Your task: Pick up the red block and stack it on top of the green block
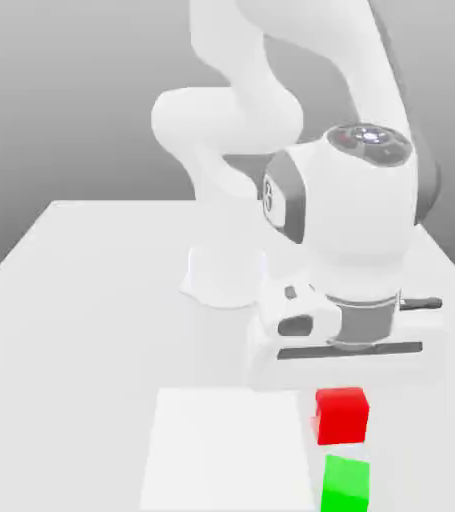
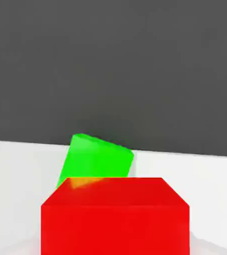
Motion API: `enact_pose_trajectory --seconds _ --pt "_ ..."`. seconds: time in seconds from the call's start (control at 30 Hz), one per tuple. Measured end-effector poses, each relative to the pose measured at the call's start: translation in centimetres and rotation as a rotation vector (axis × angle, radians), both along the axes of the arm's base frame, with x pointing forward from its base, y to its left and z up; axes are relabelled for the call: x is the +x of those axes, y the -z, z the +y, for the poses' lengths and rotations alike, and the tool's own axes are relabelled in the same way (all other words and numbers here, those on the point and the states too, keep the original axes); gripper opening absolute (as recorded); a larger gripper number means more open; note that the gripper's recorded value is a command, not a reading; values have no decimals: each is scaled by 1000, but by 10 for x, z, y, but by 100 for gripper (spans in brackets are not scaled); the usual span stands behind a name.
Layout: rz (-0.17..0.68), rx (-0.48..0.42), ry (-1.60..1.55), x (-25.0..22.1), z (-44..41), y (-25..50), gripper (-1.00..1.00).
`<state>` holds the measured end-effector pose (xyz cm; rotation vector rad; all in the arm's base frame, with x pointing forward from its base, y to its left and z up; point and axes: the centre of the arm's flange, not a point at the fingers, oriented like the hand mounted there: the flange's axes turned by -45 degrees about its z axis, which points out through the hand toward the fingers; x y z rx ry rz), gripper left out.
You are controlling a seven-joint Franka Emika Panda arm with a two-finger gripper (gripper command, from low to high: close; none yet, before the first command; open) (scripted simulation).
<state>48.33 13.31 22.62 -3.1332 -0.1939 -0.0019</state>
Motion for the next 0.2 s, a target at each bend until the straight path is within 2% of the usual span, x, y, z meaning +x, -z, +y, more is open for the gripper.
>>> enact_pose_trajectory --seconds 0.07,0.1,0.2 --pt "0 -1 -7 1 2 26 -100" --pt "0 -1 -9 1 2 37 100" --pt "0 -1 -9 1 2 37 100"
